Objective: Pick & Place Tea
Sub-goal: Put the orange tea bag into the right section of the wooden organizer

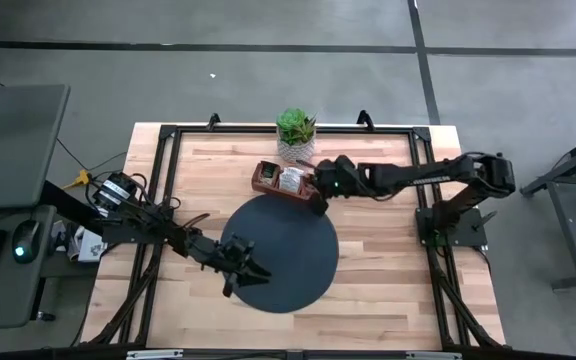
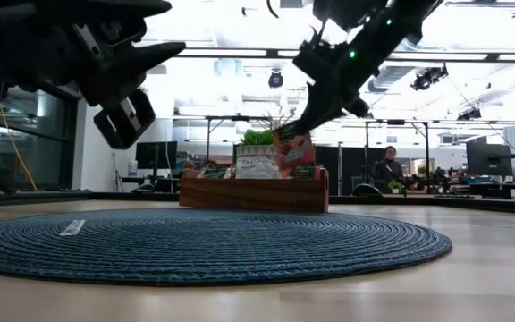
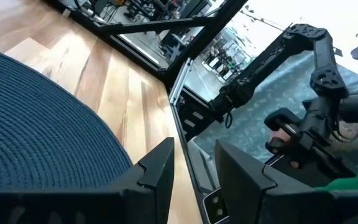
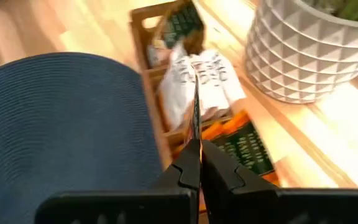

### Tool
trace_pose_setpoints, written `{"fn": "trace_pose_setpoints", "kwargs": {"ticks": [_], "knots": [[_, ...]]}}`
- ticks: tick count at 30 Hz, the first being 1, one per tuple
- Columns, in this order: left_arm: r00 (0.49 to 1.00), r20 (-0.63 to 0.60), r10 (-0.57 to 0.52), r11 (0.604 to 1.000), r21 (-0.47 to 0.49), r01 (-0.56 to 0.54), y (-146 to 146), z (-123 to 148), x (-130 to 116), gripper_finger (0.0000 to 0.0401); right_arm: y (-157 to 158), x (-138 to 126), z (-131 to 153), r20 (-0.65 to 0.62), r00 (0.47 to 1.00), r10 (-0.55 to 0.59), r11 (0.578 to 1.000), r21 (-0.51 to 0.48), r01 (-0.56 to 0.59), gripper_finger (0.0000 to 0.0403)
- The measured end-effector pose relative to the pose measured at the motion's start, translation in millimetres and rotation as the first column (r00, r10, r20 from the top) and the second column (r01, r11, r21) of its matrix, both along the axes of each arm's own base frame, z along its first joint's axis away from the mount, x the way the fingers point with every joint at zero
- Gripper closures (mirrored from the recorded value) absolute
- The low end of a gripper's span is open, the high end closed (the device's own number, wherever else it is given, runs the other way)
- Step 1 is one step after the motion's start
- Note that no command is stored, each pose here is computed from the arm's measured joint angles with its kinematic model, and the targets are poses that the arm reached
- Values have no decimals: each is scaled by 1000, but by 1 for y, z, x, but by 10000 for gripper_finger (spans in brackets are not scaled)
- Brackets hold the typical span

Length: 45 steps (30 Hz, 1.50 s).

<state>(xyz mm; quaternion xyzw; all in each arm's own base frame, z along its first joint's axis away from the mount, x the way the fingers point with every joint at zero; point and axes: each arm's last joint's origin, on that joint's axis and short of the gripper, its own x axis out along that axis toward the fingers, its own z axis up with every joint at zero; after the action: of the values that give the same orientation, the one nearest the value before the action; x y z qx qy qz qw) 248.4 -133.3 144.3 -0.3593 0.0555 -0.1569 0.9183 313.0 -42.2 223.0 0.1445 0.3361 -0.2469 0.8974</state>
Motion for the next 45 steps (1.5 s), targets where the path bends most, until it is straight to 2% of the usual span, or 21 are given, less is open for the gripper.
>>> {"fn": "trace_pose_setpoints", "kwargs": {"ticks": [9,18,23,33,40,45], "knots": [[1000,-5,-9,1000,4,9,1,-2,-2,287,-26,-4,-4,-14,999,-40,998,43,41,402],[1000,9,-5,999,38,4,1,-2,-2,287,-19,-11,-23,-17,997,-75,992,97,76,402],[1000,8,-9,999,38,8,1,-2,-2,287,-19,-11,-25,11,996,-94,990,109,92,402],[1000,4,-9,999,40,9,1,-2,-2,287,-21,-11,-25,12,993,-118,988,100,116,403],[1000,1,-10,999,42,10,1,-2,-2,287,-21,-5,-41,-26,992,-123,984,128,125,403],[1000,-5,-13,999,41,13,0,-3,-2,287,-22,-6,-39,-22,990,-141,984,109,142,403]]}}
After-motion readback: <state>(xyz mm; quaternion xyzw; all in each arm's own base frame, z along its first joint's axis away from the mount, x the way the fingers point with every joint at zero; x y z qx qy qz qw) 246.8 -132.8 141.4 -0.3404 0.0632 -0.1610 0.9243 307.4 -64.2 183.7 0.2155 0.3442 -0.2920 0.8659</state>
